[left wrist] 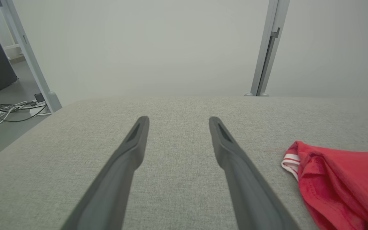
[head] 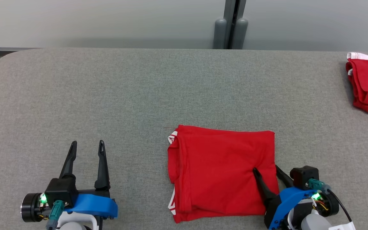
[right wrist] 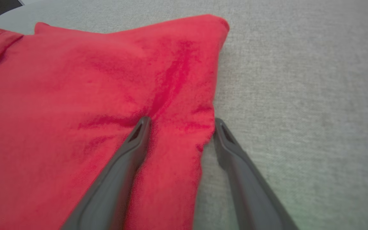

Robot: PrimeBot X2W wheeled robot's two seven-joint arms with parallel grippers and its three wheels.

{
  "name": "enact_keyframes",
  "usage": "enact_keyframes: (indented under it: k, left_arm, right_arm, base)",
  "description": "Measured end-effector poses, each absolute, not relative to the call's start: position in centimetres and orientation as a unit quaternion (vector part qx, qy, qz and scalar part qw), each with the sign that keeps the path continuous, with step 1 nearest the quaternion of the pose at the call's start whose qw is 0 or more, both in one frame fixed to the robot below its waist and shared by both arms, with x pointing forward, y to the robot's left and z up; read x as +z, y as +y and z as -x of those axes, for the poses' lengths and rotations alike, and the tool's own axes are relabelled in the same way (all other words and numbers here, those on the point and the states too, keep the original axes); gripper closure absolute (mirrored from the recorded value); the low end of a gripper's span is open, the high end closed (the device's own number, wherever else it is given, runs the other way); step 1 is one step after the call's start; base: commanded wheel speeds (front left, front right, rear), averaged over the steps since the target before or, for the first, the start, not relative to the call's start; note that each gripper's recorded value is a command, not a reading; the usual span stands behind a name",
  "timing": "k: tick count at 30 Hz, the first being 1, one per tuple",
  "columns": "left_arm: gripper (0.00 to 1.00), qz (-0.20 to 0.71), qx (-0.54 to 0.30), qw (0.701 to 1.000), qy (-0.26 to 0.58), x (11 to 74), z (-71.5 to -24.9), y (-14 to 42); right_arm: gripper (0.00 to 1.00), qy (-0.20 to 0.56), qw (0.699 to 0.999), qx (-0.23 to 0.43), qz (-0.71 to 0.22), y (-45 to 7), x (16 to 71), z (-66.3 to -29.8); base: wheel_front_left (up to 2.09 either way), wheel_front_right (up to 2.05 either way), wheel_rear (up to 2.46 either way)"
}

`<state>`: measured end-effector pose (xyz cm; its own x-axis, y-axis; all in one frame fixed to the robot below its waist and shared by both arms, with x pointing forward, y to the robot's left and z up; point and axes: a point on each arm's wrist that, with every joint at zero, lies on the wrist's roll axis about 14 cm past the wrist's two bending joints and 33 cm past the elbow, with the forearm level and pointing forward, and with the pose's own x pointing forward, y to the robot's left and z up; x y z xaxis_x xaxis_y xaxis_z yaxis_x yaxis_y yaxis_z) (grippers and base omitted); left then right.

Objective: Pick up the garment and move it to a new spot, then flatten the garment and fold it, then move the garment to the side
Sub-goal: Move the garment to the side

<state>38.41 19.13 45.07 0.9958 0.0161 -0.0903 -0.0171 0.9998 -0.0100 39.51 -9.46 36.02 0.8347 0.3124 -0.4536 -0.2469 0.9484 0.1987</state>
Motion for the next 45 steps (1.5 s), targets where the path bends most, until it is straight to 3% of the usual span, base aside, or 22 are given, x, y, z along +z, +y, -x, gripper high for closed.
enact_keyframes:
  k: [1, 2, 3, 11, 19, 35, 39, 45]
  left_arm:
    - [0.00, 0.006, 0.008, 0.999, 0.046, 45.0, -38.4, 19.1]
    - [0.00, 0.006, 0.007, 0.999, 0.047, 44.9, -38.5, 19.0]
    - [0.00, 0.007, 0.006, 0.999, 0.048, 44.9, -38.6, 18.9]
    - [0.00, 0.011, -0.003, 0.999, 0.047, 44.8, -39.2, 18.1]
    - [0.00, 0.020, -0.032, 0.999, 0.036, 45.0, -41.6, 16.0]
    - [0.00, 0.022, -0.144, 0.989, 0.033, 42.3, -48.0, 8.2]
    - [0.00, 0.020, -0.147, 0.989, 0.029, 42.3, -48.5, 8.0]
    - [0.00, 0.016, -0.139, 0.990, 0.022, 42.8, -48.5, 8.6]
  right_arm:
    - [0.13, 0.249, 0.955, 0.148, -0.068, -9.3, 35.9, -39.5]
    - [0.66, 0.249, 0.954, 0.149, -0.070, -9.2, 35.9, -39.5]
    - [1.00, 0.248, 0.955, 0.150, -0.072, -9.1, 35.9, -39.6]
    - [1.00, 0.213, 0.963, 0.148, -0.072, -9.6, 37.1, -41.3]
    - [1.00, 0.169, 0.979, 0.107, -0.026, -15.4, 39.2, -44.6]
    - [1.00, 0.187, 0.981, -0.044, 0.021, -29.6, 38.0, -42.6]
    - [1.00, 0.174, 0.983, -0.044, 0.027, -30.0, 38.6, -43.1]
    - [1.00, 0.108, 0.992, 0.012, 0.065, -27.5, 42.4, -47.4]
  base:
    - [0.00, 0.00, 0.00]
    - [0.00, 0.00, 0.00]
    - [0.00, 0.00, 0.00]
    - [0.00, 0.00, 0.00]
    - [0.00, 0.00, 0.00]
    - [0.00, 0.00, 0.00]
    - [0.00, 0.00, 0.00]
    - [0.00, 0.00, 0.00]
